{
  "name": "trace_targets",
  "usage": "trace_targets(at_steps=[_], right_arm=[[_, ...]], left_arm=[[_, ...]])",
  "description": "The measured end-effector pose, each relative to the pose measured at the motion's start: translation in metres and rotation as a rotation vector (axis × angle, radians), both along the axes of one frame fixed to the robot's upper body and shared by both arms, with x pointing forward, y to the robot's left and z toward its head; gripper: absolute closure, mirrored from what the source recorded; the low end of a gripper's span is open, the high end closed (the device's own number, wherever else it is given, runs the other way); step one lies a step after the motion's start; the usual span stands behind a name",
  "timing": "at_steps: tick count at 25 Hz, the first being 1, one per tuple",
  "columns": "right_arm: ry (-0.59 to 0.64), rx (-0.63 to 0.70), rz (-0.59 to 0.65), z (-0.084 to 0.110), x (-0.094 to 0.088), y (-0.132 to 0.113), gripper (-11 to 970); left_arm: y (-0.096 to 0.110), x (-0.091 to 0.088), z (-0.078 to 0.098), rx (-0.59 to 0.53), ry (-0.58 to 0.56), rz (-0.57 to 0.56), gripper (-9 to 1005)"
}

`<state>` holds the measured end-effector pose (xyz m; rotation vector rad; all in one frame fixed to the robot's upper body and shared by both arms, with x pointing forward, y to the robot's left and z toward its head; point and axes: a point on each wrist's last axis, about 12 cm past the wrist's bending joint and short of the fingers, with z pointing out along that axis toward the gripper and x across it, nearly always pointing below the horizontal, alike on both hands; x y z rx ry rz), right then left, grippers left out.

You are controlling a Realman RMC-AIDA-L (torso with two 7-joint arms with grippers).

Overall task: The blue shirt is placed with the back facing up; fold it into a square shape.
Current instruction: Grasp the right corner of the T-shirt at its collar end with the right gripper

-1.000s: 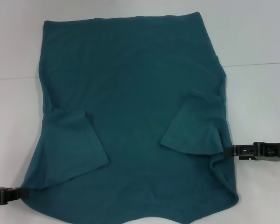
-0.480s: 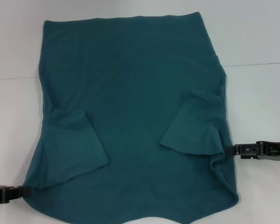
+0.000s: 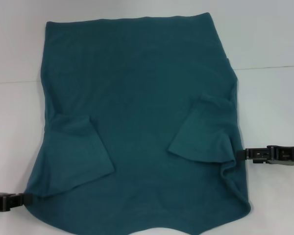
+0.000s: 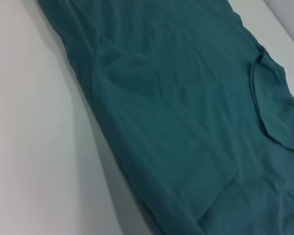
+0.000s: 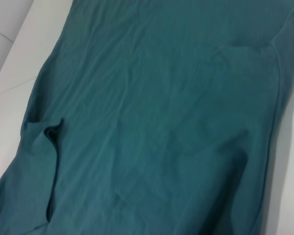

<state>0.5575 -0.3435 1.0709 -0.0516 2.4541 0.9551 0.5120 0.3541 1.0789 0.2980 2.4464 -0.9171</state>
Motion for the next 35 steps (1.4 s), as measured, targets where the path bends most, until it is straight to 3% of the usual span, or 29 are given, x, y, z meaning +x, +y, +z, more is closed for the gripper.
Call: trace_targets(at_steps=[35], right_arm=[[-0.003,-0.020,0.003,-0.010,0.001,0.015,139]], left_arm=[[-0.002,0.005,-0.001,0.007,-0.010,0.006,968]])
